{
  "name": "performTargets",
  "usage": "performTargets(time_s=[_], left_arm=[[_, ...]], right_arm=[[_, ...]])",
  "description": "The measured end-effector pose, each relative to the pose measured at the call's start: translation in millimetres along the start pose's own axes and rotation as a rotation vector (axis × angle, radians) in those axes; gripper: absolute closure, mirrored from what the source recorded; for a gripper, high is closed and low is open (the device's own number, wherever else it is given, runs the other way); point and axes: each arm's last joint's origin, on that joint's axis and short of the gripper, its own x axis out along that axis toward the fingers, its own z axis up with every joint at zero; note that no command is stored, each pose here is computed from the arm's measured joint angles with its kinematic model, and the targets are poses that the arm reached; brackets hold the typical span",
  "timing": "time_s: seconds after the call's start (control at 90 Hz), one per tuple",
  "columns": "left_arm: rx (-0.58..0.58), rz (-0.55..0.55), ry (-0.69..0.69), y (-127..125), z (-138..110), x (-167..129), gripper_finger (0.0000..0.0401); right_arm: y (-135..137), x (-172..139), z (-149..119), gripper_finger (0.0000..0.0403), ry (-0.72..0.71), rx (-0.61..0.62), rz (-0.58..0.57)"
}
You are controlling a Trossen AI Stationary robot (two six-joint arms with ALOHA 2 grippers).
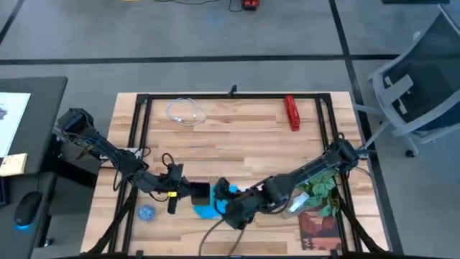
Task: Apply microfiber cloth
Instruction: Spray the back of the cellphone with the spray cleaning bottle
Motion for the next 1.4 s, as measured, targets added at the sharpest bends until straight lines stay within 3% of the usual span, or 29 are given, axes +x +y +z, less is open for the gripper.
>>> performTargets(time_s=[0.078, 0.178, 0.322, 0.489, 0.7, 0.933, 1.144, 1.322, 1.4], left_arm=[[-0.020, -0.027, 0.033, 0.2, -2.3, 1.5, 0.0390], [-0.023, -0.012, 0.050, 1.9, -5.5, 3.7, 0.0390], [-0.038, 0.003, 0.060, 4.6, -7.6, 6.9, 0.0390], [-0.041, 0.017, 0.081, 5.0, -5.8, 8.7, 0.0390], [-0.020, 0.074, 0.132, 5.0, -5.8, 10.3, 0.0390], [-0.032, 0.085, 0.165, 7.1, -6.4, 10.3, 0.0390], [-0.031, 0.081, 0.166, 6.8, -6.2, 10.1, 0.0390], [-0.042, 0.049, 0.157, 4.7, -4.5, 10.6, 0.0390], [-0.042, 0.050, 0.157, 4.8, -4.5, 10.6, 0.0390]], right_arm=[[1.0, 3.0, 2.6, 0.0127, 0.017, -0.201, -0.025], [-1.3, 11.3, 7.4, 0.0127, 0.025, -0.351, -0.086], [-11.1, 28.3, 11.2, 0.0127, 0.022, -0.484, -0.199], [-10.7, 50.5, 7.8, 0.0127, 0.041, -0.605, -0.213], [-3.5, 63.3, 6.1, 0.0127, 0.115, -0.622, -0.191], [8.8, 52.3, 17.7, 0.0127, 0.186, -0.651, -0.181], [23.3, 48.9, 12.3, 0.0127, 0.269, -0.638, -0.077], [14.4, 54.3, 5.4, 0.0127, 0.268, -0.616, -0.097], [10.2, 57.0, 4.9, 0.0127, 0.198, -0.597, -0.104]])
